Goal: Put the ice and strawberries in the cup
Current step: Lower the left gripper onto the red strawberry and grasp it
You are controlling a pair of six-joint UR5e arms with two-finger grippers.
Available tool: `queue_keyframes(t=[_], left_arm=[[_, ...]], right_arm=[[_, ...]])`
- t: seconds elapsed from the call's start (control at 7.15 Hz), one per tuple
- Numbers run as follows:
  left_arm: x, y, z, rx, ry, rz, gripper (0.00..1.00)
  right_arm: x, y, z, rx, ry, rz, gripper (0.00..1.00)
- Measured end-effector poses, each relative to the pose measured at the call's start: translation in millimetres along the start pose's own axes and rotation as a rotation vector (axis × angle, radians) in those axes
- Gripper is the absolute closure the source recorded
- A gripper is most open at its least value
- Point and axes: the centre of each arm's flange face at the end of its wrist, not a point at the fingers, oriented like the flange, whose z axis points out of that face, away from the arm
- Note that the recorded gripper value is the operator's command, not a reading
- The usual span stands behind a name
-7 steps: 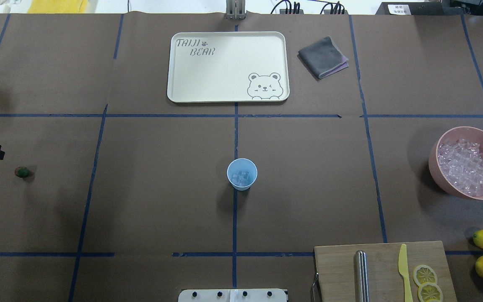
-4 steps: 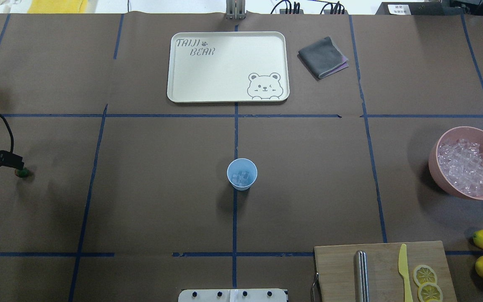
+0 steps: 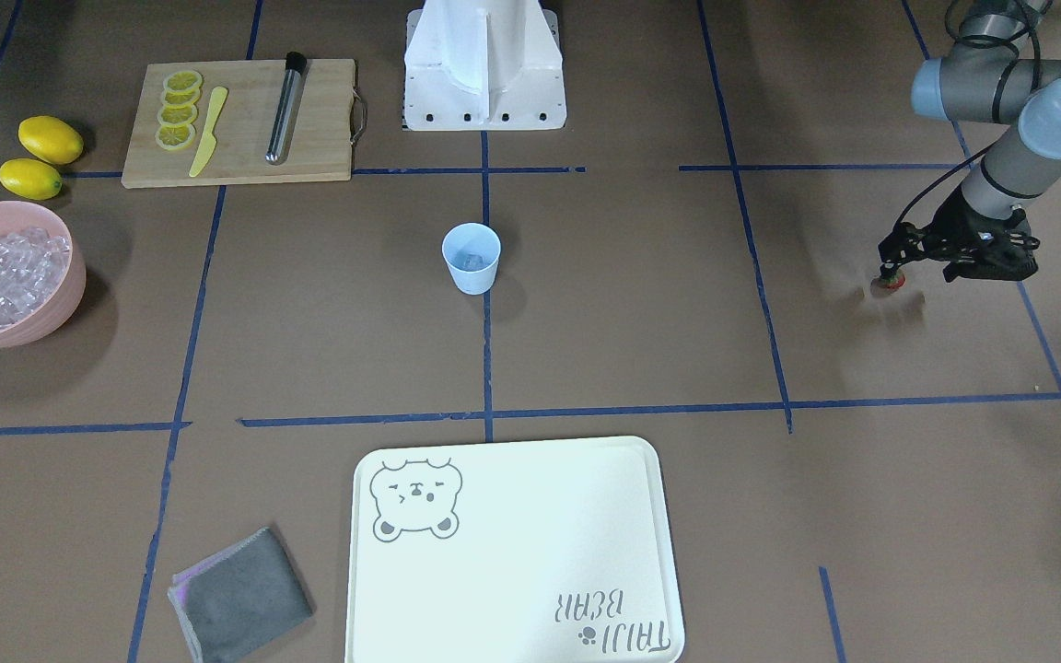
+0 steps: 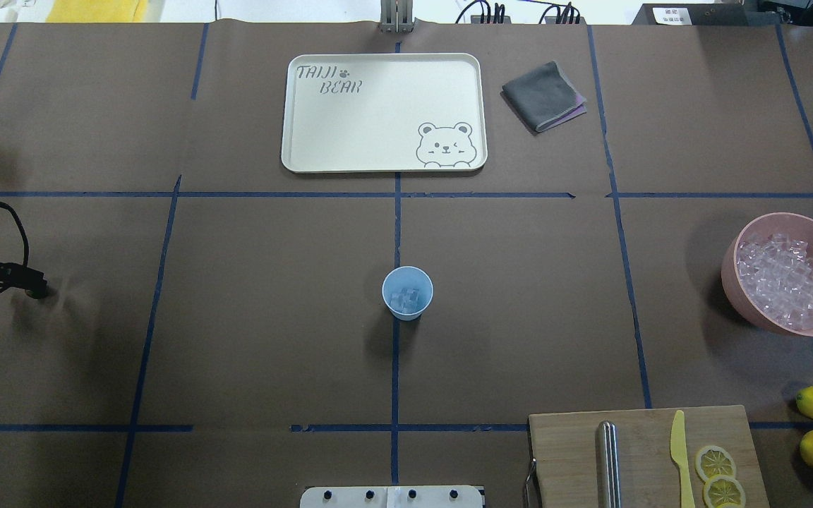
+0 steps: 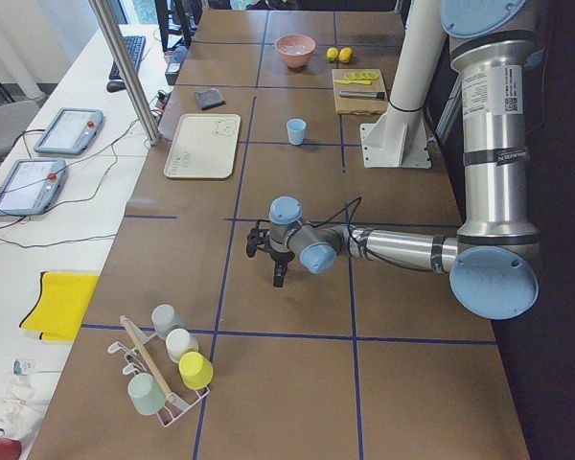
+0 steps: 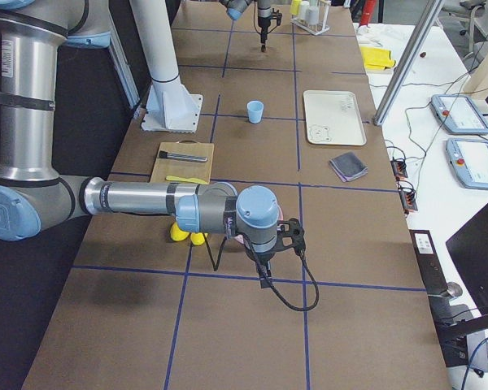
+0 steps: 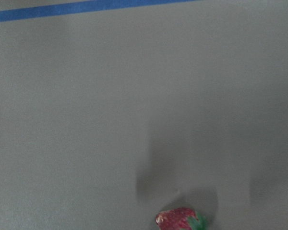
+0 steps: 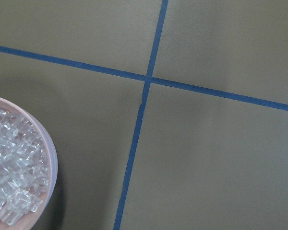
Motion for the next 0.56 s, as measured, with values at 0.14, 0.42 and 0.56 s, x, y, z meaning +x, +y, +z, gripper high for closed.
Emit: queue_keyframes(t=[0.14,0.42,0.56], left_arm=[[1.0,-0.9,1.4,0.002,0.007,-0.008,0.00],[14.0,-3.0,5.0,0.001,0.022,-0.036,0.02],[20.8,-4.4,6.4,0.000,0.028,-0.041,0.24]], right_arm=[[-0.1,0.0,-0.1,0.000,0.000,0.000,0.00],[-0.1,0.0,-0.1,0.000,0.000,-0.001,0.00],[0.1,0.0,0.1,0.000,0.000,-0.001,0.00]])
